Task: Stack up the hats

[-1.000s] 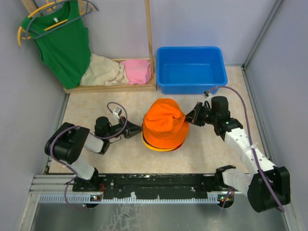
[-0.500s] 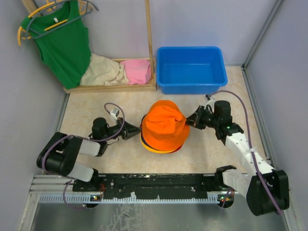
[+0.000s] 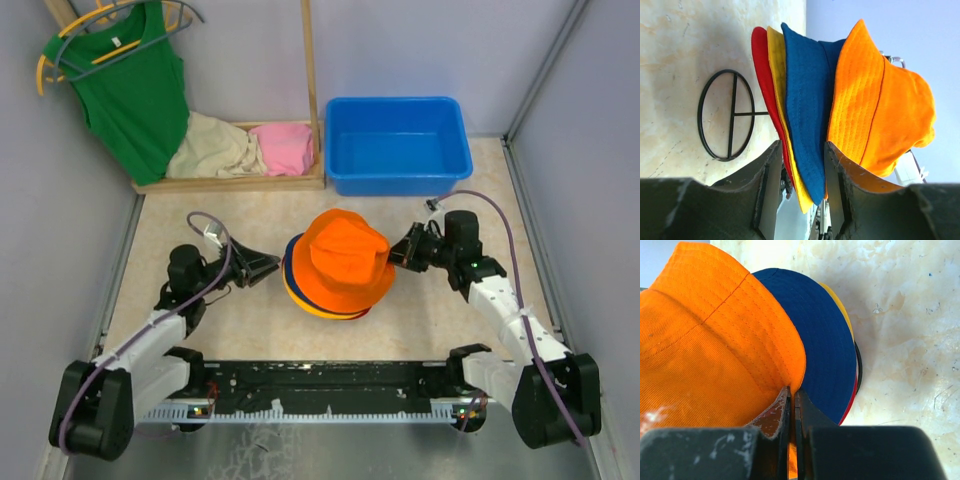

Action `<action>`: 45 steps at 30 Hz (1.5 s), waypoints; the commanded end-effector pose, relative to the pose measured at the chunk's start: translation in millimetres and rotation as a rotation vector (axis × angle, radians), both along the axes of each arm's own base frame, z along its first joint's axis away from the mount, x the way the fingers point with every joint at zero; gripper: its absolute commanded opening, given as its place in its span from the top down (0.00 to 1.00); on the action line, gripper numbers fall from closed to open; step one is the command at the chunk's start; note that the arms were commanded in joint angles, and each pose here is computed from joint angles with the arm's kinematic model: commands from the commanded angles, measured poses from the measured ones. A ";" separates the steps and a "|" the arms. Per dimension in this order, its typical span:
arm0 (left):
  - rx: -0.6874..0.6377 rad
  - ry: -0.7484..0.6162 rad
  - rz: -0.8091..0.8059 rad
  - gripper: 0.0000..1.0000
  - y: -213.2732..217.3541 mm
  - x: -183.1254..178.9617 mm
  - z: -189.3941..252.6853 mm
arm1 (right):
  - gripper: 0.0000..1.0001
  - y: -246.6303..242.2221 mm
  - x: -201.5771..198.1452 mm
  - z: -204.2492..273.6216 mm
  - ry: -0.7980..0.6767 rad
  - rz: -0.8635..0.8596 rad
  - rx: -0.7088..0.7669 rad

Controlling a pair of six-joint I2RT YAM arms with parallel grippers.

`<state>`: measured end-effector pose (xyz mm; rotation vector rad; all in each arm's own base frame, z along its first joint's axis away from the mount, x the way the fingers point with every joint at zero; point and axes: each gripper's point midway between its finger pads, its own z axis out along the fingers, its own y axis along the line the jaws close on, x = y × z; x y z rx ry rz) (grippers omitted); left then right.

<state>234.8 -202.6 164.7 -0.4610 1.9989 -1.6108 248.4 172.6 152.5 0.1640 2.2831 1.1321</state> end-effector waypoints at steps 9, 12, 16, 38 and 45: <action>-0.062 0.004 0.026 0.53 13.2 4.6 41.5 | 1.00 6.2 3.8 23.5 -0.064 0.044 0.009; -0.097 0.002 -0.079 0.51 1.1 3.3 54.6 | 1.00 6.6 4.7 23.1 -0.061 0.046 0.008; -0.113 -0.027 -0.132 0.49 -12.2 5.5 70.5 | 1.00 8.6 6.2 23.2 -0.061 0.051 0.011; -0.033 0.075 -0.215 0.45 -39.3 1.0 19.1 | 1.00 12.2 13.6 25.0 -0.062 0.041 0.022; -0.066 0.053 -0.213 0.44 -45.2 6.4 28.8 | 1.00 12.0 14.4 21.7 -0.055 0.041 0.017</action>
